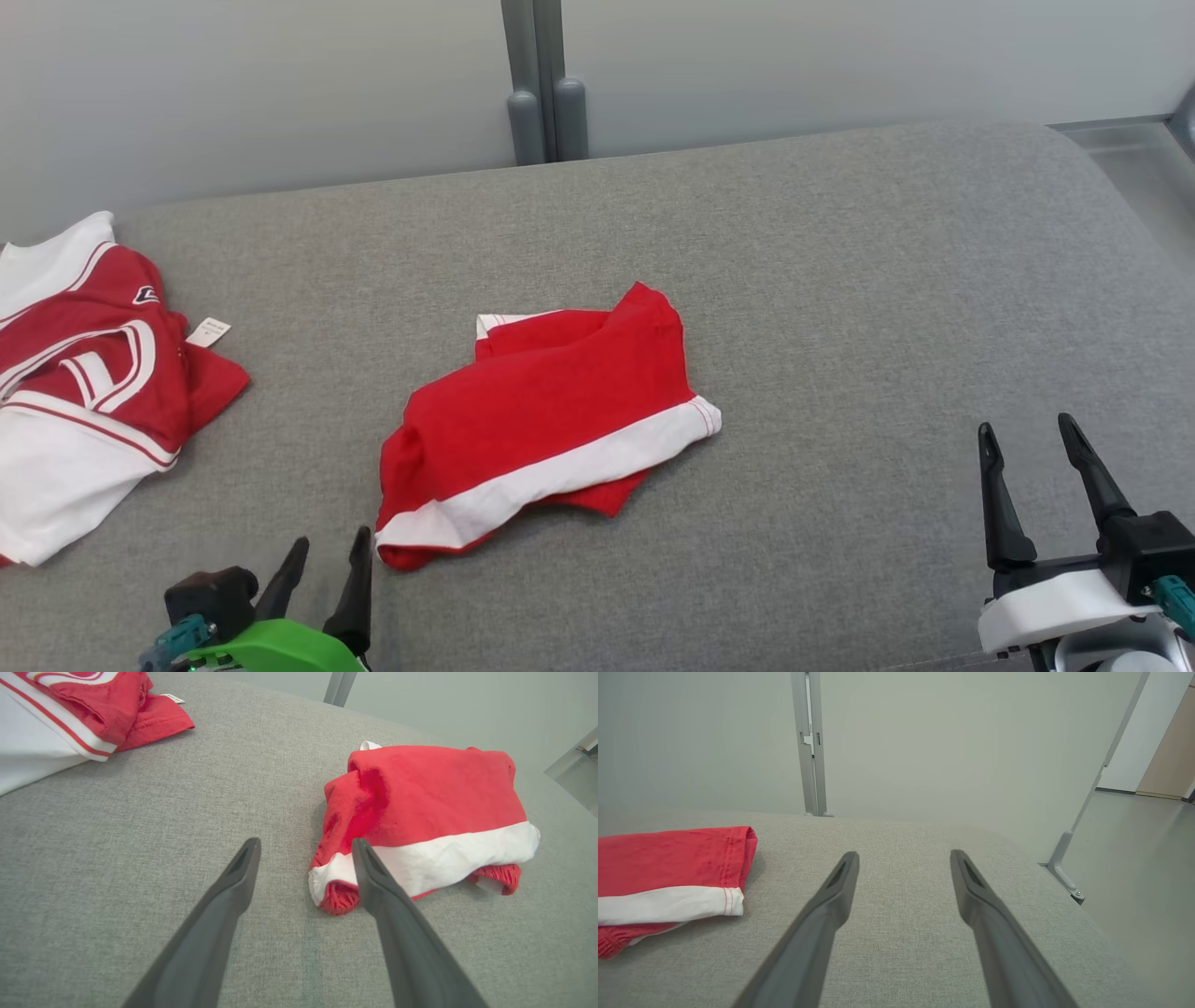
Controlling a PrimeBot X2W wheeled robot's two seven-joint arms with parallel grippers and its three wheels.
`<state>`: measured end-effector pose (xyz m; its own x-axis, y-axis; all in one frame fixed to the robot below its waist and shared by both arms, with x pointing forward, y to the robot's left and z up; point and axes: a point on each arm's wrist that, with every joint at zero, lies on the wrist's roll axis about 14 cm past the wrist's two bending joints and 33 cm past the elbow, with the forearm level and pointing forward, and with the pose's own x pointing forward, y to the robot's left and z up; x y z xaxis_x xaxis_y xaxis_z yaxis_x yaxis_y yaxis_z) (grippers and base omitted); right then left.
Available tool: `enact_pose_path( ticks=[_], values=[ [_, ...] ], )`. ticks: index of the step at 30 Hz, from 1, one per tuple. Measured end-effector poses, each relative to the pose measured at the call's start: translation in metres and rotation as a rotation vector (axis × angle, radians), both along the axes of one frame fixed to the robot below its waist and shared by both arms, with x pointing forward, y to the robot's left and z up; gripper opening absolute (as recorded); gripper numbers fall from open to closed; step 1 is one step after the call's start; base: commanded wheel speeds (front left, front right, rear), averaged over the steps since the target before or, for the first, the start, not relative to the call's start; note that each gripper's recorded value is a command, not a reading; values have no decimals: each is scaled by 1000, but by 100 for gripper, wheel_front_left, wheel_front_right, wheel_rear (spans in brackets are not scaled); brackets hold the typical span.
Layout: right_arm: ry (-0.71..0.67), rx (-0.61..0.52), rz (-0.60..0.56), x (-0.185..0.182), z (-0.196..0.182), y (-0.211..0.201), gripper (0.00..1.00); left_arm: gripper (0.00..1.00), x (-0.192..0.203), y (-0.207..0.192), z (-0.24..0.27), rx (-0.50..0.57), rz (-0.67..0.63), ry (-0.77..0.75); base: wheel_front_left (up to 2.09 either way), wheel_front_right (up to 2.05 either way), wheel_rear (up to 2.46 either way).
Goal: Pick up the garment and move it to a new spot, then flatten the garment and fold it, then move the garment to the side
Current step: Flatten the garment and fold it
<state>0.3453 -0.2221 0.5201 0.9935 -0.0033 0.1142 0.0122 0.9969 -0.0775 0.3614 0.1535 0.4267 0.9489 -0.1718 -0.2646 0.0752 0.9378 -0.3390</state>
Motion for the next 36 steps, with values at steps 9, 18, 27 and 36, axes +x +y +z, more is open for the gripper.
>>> enact_pose_path(
  ticks=[9, 18, 27, 36],
  values=[
    [20, 2, 48, 8, -7, 15, 100, 100, -3, -11, -30, -21, -57, 147, 0, 0, 0],
    [29, 6, 23, 2, -9, 8, 100, 100, -13, -34, -57, -65, -126, 262, 0, 0, 0],
    [33, 7, 11, -2, -11, 4, 100, 4, -7, -52, -53, -88, -181, 238, 0, 0, 0],
    [29, 19, -9, -6, -10, -1, 100, 0, 16, -30, -28, 131, -203, 54, 0, 0, 0]
  ],
)
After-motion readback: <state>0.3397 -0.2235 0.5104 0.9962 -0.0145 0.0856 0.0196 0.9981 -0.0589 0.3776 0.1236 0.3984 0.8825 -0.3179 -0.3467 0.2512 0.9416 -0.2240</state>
